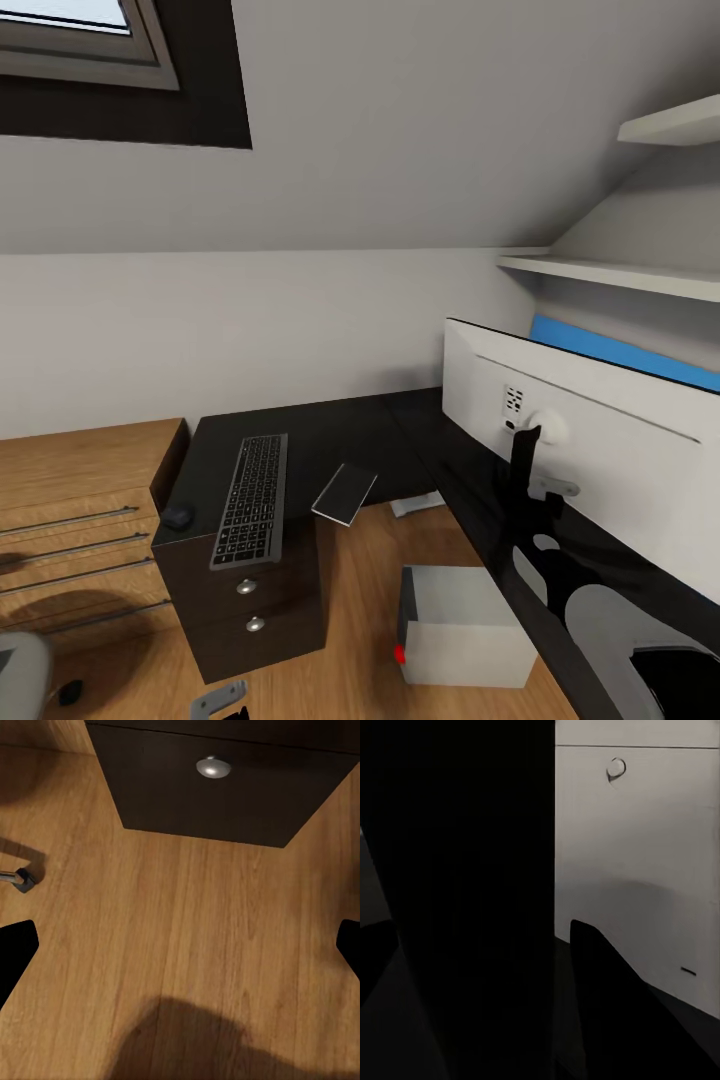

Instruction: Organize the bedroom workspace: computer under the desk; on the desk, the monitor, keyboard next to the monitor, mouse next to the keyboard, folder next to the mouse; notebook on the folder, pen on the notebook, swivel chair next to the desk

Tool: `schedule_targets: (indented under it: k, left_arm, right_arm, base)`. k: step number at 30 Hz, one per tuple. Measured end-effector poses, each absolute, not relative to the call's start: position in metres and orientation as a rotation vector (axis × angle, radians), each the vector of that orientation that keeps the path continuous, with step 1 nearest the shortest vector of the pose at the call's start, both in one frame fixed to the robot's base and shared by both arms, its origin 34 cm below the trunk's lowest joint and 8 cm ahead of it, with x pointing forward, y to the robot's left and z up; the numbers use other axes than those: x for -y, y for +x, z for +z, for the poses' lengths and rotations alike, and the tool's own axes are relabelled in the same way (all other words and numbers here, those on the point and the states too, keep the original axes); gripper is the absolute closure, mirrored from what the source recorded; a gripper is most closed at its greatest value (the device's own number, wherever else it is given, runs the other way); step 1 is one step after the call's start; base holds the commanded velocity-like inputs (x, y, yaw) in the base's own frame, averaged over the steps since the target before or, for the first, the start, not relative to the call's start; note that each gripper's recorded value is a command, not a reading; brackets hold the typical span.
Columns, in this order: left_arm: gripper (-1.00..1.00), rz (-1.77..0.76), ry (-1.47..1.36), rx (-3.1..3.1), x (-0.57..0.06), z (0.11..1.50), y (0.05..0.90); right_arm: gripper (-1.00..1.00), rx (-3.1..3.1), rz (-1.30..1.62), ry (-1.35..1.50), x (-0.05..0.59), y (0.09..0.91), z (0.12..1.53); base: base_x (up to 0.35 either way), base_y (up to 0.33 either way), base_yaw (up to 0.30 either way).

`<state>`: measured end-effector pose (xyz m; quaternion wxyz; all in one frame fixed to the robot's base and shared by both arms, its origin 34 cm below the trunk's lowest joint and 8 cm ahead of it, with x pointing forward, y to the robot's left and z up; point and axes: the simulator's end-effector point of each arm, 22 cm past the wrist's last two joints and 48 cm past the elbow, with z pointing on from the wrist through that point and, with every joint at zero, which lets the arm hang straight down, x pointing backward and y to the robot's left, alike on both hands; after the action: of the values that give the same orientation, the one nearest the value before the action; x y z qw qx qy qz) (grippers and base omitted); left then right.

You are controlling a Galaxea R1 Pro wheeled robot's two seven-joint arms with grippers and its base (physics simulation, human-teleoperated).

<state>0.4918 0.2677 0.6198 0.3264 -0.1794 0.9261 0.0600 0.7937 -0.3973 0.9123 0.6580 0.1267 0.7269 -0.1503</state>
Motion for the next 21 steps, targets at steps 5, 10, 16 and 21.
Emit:
schedule_targets:
  k: [5,10,16,21]
  left_arm:
    - [-1.00,0.157,-0.470,-2.427,-0.2676,0.6198,0.4917]
    - [-1.00,0.157,-0.470,-2.427,-0.2673,0.6197,0.4916]
    - [-1.00,0.156,-0.470,-2.427,-0.2672,0.6197,0.4916]
    - [-1.00,0.157,-0.470,-2.427,-0.2672,0.6198,0.4917]
  right_arm:
    - [1.00,-1.645,-0.340,0.288,0.3975,0.7935,0.9123]
    - [1.00,-1.645,-0.340,0.290,0.3977,0.7934,0.9122]
    - [1.00,-1.643,-0.337,0.299,0.3988,0.7930,0.9121]
    - [1.00,-1.643,-0.335,0.294,0.3971,0.7934,0.9122]
  base:
    - [0.000,0.000,0.000]
    - [0.000,0.000,0.000]
    - [0.000,0.000,0.000]
    - [0.000,0.000,0.000]
